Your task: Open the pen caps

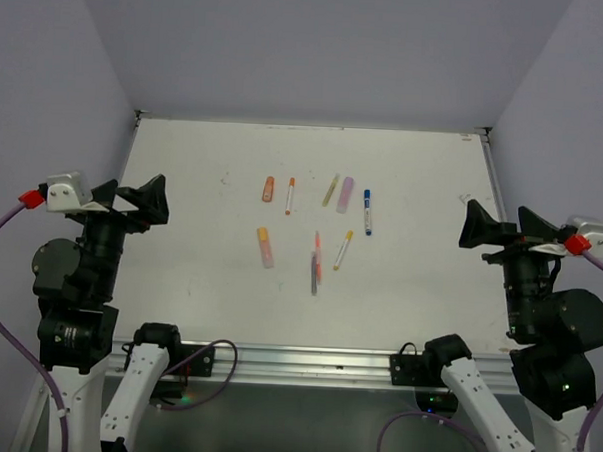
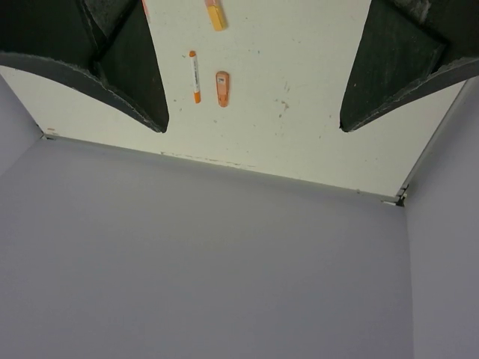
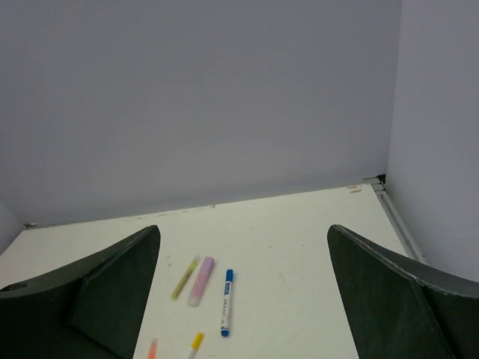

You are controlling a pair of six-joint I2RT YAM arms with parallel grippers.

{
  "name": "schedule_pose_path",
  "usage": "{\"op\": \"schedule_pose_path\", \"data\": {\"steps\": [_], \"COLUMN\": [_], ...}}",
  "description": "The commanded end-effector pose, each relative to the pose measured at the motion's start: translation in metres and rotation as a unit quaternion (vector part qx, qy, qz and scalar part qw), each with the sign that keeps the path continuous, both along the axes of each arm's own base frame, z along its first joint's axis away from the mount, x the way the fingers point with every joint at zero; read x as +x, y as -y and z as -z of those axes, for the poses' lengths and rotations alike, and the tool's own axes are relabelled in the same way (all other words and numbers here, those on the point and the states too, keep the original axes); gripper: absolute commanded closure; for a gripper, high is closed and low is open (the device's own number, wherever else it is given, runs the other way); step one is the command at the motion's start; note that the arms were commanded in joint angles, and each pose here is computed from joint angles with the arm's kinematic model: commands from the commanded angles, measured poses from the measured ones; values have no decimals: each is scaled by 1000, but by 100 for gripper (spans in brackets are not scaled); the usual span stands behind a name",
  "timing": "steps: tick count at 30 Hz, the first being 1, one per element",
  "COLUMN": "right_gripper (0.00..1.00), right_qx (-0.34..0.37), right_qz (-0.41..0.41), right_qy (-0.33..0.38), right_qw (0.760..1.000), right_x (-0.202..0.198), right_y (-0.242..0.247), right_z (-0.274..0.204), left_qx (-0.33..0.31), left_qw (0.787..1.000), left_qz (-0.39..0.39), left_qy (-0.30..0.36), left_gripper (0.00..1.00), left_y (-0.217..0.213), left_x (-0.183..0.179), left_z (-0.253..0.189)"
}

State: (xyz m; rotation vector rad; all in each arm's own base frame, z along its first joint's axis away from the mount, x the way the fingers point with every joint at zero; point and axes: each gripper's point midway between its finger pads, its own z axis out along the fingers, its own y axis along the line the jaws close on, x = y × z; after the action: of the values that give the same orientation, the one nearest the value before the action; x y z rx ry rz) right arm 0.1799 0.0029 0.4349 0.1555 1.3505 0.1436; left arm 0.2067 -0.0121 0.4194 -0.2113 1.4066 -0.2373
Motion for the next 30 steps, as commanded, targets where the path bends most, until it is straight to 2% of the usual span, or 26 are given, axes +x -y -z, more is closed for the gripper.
{"op": "schedule_pose_path", "data": {"steps": [1, 5, 10, 13, 18, 20, 24, 25, 30], "right_gripper": [1, 1, 1, 1, 1, 1, 15, 20, 33], "right_qx": [18, 28, 62, 82, 49, 41, 17, 8, -4], "right_qz": [18, 32, -14, 1, 23, 20, 0, -1, -22], "right_qy": [-23, -83, -146, -213, -327, -350, -402, -432, -483], "right_qw": [999, 996, 987, 974, 943, 936, 915, 902, 875], "right_x": [13, 36, 65, 88, 130, 143, 174, 181, 210], "right_y": [2, -2, -33, -40, -53, -60, -78, -83, -103], "right_z": [8, 28, 61, 100, 169, 186, 228, 252, 292], "left_qx": [-4, -3, -4, -8, 2, 13, 23, 21, 12], "left_qw": [1000, 999, 996, 992, 988, 987, 984, 983, 983], "left_qz": [12, 15, 34, 25, 21, 21, 21, 10, 16], "left_qy": [-20, -39, -85, -124, -151, -161, -177, -180, -185], "left_gripper": [0, 0, 0, 0, 0, 0, 0, 0, 0], "left_y": [4, 6, 14, 11, 9, 8, 8, 4, 7], "left_x": [9, 18, 36, 45, 51, 52, 55, 57, 63], "left_z": [12, 24, 55, 78, 103, 113, 130, 138, 164]}}
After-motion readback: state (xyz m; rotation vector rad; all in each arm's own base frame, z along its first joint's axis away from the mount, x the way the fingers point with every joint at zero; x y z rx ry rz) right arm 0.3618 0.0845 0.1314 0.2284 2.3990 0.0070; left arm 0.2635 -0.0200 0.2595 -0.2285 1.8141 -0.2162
